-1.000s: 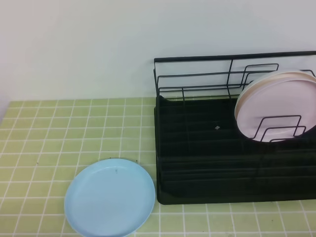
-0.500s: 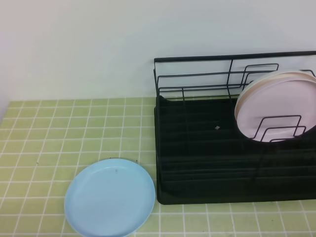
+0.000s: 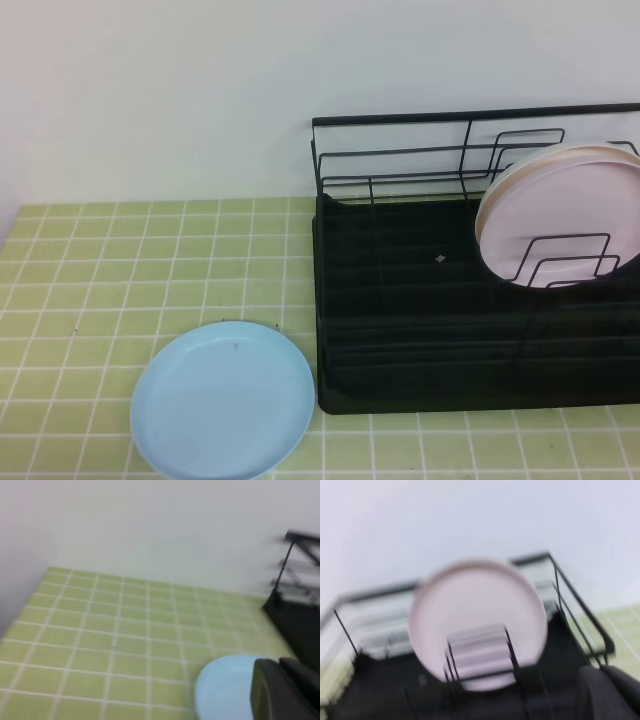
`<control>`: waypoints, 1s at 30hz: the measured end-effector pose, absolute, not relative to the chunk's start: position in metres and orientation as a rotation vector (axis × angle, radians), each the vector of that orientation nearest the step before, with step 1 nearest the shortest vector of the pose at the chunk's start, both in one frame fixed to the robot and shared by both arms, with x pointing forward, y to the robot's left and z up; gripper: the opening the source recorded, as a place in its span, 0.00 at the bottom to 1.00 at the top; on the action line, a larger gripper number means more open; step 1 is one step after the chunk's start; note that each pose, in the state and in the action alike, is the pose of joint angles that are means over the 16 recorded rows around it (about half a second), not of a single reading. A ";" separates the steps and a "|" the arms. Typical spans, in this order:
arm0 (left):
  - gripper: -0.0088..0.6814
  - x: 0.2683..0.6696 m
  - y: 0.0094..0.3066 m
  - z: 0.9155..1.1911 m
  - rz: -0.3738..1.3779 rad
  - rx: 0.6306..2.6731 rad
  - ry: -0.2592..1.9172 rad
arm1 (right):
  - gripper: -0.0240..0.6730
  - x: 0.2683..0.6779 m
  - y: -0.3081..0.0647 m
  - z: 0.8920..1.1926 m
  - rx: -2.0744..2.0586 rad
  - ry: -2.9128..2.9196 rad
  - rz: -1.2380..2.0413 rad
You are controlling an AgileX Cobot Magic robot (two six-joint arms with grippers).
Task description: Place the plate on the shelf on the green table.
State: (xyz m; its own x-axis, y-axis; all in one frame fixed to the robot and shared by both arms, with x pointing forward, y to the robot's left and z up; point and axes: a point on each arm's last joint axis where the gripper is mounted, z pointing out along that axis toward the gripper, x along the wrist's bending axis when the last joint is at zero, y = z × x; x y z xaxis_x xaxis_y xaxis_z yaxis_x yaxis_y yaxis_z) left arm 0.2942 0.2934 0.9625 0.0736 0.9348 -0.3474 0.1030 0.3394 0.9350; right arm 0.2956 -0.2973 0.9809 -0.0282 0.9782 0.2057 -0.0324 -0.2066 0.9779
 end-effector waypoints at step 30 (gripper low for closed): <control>0.01 0.293 0.287 0.978 0.205 0.435 1.452 | 0.03 0.285 -0.297 1.033 1.385 0.823 1.723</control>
